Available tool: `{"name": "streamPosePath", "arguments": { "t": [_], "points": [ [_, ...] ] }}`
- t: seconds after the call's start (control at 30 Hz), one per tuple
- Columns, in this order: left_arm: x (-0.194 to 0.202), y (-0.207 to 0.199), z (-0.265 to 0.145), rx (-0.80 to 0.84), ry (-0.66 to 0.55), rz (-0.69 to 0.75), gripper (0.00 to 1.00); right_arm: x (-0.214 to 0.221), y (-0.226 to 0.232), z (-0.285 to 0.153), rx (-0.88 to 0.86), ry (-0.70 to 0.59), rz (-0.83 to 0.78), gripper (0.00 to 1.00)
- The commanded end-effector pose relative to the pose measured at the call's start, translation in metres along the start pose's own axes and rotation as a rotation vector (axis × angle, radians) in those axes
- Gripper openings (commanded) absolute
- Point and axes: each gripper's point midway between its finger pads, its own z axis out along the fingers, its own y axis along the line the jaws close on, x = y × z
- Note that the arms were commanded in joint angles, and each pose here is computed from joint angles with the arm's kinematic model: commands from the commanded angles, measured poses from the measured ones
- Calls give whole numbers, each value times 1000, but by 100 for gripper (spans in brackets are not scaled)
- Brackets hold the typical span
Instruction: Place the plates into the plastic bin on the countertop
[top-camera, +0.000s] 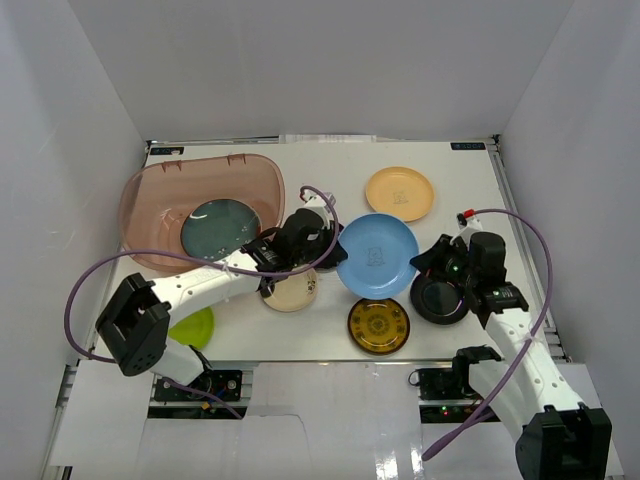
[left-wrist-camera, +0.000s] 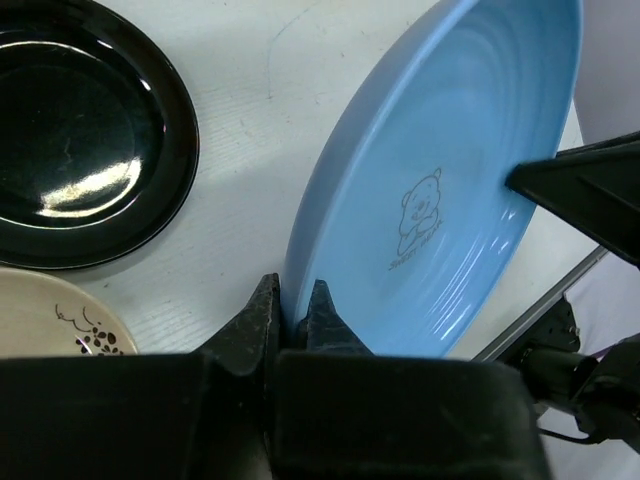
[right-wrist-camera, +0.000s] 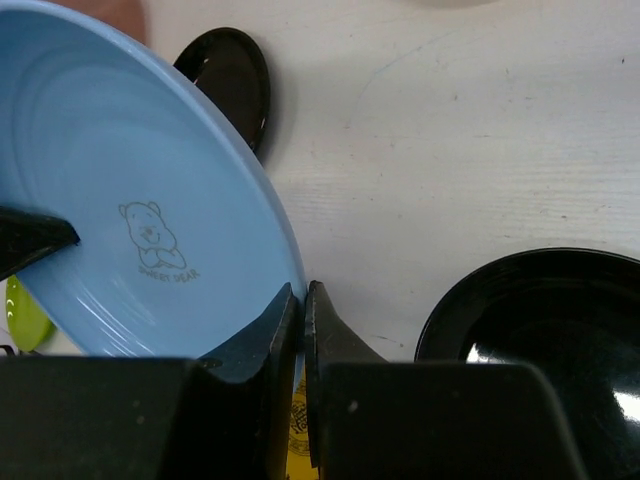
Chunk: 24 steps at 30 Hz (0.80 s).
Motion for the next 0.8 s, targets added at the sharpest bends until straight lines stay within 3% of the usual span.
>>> {"name": "streamPosePath", "arguments": {
  "t": [0.0, 0.07, 0.1, 0.2, 0.3, 0.37, 0.4, 0.53, 0.7, 0.77],
  "points": [
    [-29, -7, -4, -12, -101, 0, 0, -8, 28, -8, -119, -30, -21, 8],
    [-45, -10, -15, -31, -133, 17, 0, -6, 27, -9, -117, -25, -20, 19],
    [-52, 2, -20, -88, -150, 20, 0, -5, 30, -12, -129, -28, -23, 39],
    [-94, 7, -50, -105, -243, 9, 0, -4, 35, -17, -150, -30, -30, 65],
    [-151, 60, -98, -174, -378, -105, 0, -2, 35, -23, -147, -39, -44, 75],
    [-172, 76, -129, -176, -444, -151, 0, 2, 31, -23, -136, -38, -47, 75],
    [-183, 107, -145, -244, -484, -196, 0, 5, 30, -23, -135, -35, -47, 75],
    [-194, 163, -190, -377, -582, -289, 0, 14, 22, -18, -121, -13, -39, 76],
    [-169, 252, -220, -593, -631, -446, 0, 10, 15, -13, -88, -35, -39, 75],
    [-149, 273, -212, -639, -593, -494, 0, 2, 9, -11, -46, -60, -37, 75]
  ]
}}
